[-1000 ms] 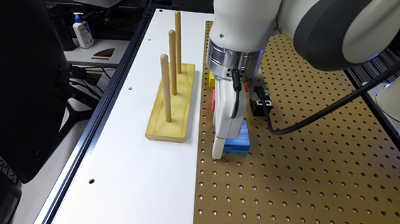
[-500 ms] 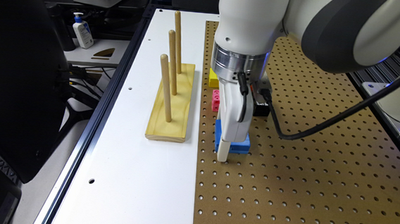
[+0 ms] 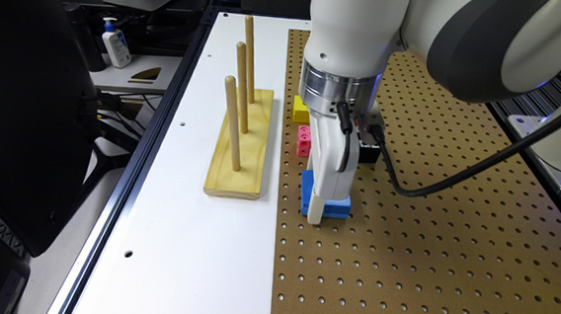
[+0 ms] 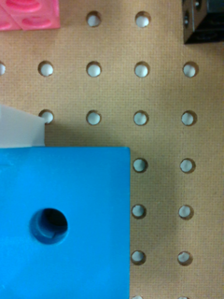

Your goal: Pick up blue block.

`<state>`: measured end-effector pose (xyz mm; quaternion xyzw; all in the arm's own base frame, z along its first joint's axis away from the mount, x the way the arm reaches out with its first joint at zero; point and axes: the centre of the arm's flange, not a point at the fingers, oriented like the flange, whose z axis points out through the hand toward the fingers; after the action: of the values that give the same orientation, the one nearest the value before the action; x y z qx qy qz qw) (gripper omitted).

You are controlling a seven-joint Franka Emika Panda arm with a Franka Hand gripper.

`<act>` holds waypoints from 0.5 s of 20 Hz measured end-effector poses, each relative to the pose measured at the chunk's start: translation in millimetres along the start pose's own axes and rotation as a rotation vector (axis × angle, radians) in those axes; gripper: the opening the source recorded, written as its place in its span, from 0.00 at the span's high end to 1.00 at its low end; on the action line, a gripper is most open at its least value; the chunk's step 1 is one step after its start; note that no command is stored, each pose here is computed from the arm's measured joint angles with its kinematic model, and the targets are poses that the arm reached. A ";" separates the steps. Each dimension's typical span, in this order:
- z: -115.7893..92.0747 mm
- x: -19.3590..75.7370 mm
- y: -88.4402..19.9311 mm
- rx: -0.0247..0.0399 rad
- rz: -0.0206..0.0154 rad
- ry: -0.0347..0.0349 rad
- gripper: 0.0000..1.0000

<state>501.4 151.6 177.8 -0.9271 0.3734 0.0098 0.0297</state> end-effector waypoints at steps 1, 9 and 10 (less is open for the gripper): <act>0.0 0.0 0.0 0.0000 -0.0001 0.0000 1.00; -0.4 1.0 0.5 0.0001 0.0021 0.0010 1.00; -1.1 1.6 0.5 0.0010 0.0029 0.0021 1.00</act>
<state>502.2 150.1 178.8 -0.9266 0.3748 0.0087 0.0297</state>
